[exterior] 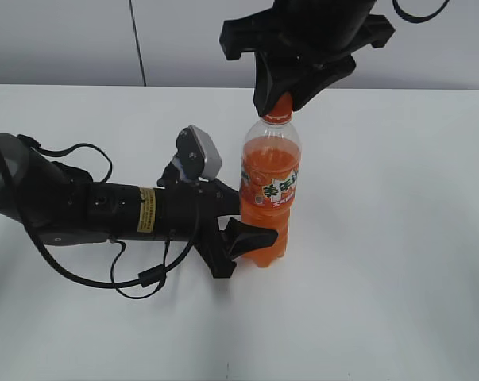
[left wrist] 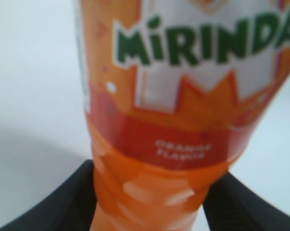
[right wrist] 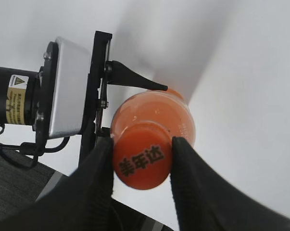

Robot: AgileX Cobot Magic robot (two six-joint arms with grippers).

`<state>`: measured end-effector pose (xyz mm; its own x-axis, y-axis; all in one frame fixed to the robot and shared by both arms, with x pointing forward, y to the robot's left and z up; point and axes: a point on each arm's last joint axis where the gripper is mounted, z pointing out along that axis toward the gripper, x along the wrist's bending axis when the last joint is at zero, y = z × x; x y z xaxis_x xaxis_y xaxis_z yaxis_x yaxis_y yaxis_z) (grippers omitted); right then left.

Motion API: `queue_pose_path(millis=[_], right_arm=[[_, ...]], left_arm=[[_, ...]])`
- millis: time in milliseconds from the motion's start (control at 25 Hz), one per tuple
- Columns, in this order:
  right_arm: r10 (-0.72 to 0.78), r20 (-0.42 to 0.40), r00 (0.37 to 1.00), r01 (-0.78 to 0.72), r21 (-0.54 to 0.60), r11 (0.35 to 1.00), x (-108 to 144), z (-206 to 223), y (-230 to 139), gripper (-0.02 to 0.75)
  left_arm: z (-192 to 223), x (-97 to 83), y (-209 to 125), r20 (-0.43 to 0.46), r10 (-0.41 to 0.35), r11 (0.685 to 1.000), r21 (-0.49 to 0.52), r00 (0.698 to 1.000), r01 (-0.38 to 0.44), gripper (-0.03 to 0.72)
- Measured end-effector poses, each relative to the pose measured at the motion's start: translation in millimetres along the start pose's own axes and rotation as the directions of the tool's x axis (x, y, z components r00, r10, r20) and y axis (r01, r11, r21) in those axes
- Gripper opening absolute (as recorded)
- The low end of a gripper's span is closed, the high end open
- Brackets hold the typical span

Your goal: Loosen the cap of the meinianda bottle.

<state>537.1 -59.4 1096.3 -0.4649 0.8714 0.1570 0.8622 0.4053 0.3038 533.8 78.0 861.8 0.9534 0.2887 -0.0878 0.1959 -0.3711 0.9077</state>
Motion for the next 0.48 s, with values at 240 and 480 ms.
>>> queue_pose_path(millis=[240, 480], right_arm=[[-0.179, -0.001, 0.984, 0.179, -0.001, 0.984, 0.1, 0.0, 0.1, 0.274], [-0.576, -0.002, 0.818, 0.576, -0.003, 0.818, 0.3, 0.0, 0.1, 0.272]], left_arm=[[0.0, 0.0, 0.0, 0.000, 0.000, 1.000, 0.000, 1.000, 0.000, 0.406], [0.0, 0.0, 0.0, 0.000, 0.000, 1.000, 0.000, 1.000, 0.000, 0.406]])
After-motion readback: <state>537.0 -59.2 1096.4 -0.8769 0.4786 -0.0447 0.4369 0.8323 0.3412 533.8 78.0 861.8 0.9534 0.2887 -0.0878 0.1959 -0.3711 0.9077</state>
